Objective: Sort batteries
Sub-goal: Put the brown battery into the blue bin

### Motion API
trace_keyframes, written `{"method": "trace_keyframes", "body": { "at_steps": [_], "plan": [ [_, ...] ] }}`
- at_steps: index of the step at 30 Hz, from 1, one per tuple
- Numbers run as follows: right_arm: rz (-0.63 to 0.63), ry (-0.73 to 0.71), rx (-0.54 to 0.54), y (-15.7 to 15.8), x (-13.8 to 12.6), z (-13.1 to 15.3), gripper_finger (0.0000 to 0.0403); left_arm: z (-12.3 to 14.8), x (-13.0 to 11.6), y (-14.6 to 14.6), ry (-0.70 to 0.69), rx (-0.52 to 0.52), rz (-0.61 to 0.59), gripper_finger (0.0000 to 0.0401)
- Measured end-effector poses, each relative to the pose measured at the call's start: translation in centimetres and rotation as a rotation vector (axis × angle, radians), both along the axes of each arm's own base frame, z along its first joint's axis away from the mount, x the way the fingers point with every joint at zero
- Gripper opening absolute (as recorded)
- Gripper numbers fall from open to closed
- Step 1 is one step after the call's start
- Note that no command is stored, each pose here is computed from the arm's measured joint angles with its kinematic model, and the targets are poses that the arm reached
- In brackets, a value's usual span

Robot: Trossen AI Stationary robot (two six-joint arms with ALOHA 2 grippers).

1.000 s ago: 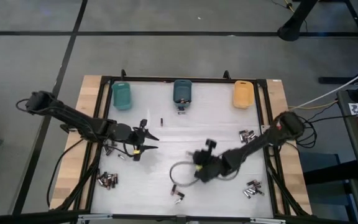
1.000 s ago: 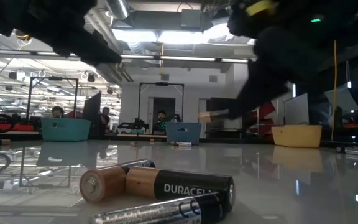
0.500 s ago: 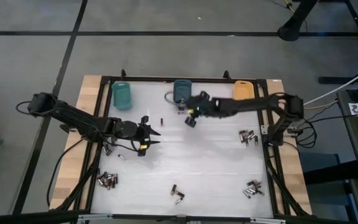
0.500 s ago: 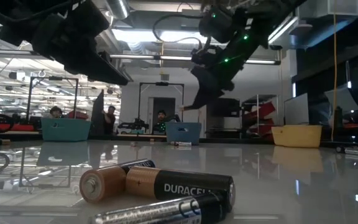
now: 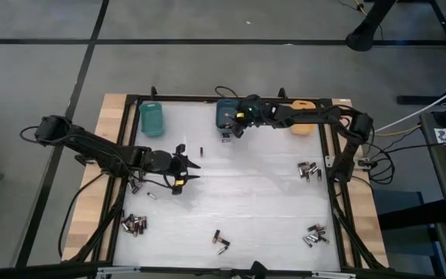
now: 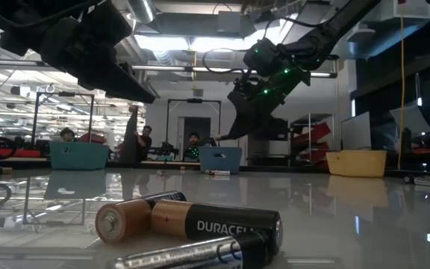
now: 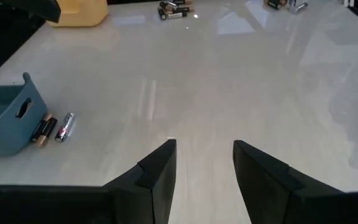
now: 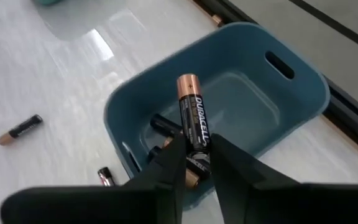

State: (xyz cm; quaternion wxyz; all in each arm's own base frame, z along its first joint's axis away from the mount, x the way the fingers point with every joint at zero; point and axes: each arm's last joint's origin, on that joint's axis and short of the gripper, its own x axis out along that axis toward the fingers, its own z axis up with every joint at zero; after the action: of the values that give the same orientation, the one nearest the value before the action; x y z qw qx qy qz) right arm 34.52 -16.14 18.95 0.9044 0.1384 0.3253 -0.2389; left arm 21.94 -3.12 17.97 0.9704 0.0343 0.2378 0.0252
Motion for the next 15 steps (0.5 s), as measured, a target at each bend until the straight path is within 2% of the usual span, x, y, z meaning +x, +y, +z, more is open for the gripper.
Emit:
{"method": "trace_keyframes", "body": {
  "at_steps": [12,15],
  "plan": [
    [0.001,-0.034,-0.004,0.05,0.23,0.25,0.0107,-0.4,-0.15,0.07,0.036,-0.042,0.043,0.0148],
    [0.058,-0.089,0.035,0.36,0.32,1.0,0.0107,-0.77,-0.35,0.09,0.078,-0.041,0.048,0.0148]
  ]
}}
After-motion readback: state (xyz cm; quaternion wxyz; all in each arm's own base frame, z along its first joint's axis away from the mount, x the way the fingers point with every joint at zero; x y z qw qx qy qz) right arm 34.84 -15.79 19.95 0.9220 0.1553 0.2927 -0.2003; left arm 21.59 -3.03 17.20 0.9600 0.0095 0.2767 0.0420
